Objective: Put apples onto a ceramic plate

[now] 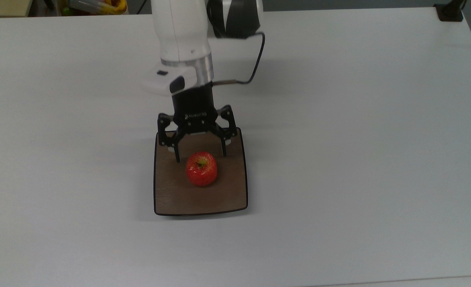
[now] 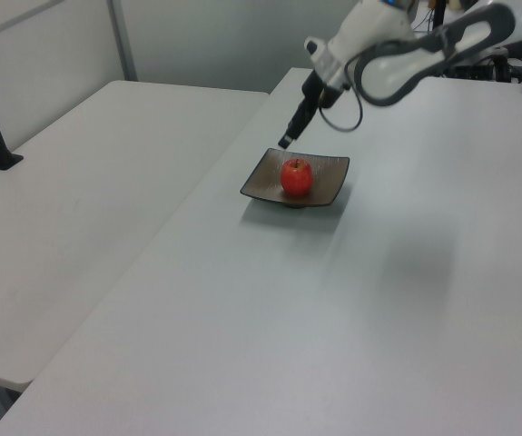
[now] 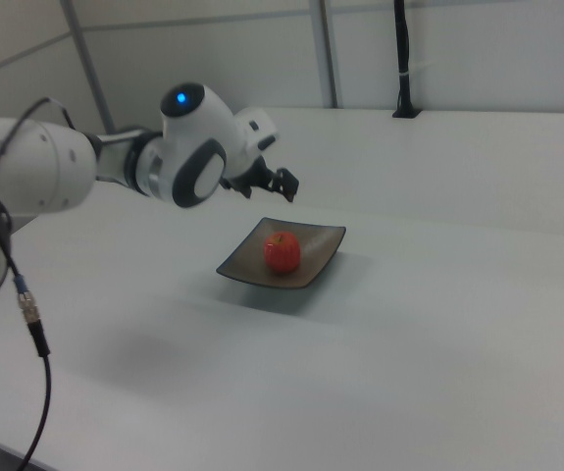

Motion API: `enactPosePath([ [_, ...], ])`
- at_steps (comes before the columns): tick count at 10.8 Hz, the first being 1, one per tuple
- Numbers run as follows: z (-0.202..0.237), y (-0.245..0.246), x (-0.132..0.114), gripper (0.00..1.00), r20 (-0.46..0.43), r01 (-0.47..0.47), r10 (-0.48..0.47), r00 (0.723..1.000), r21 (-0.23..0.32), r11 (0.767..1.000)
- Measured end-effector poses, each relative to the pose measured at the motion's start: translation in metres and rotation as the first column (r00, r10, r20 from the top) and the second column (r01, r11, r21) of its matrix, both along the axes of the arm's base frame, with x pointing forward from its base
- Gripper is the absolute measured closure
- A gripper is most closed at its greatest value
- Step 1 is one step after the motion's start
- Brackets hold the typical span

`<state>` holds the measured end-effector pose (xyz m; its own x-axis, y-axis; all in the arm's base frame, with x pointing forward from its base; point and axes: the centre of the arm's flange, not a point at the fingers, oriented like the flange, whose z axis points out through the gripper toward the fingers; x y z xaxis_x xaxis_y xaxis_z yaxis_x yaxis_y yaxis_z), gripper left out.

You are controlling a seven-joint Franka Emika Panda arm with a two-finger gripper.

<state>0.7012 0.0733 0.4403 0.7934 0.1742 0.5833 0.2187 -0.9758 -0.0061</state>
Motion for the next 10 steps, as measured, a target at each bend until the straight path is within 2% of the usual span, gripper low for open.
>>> enactPosePath([
  [3, 0.083, -0.011, -0.027, 0.00, -0.038, 0.007, -0.006, 0.999, 0.026, 1.000],
  [6, 0.155, -0.020, -0.072, 0.00, -0.139, 0.065, -0.053, 0.989, 0.076, 0.995],
  [8, 0.187, -0.023, -0.102, 0.00, -0.229, 0.131, -0.105, 0.968, 0.106, 0.986],
  [10, 0.206, -0.024, -0.130, 0.00, -0.335, 0.208, -0.168, 0.927, 0.088, 0.974],
])
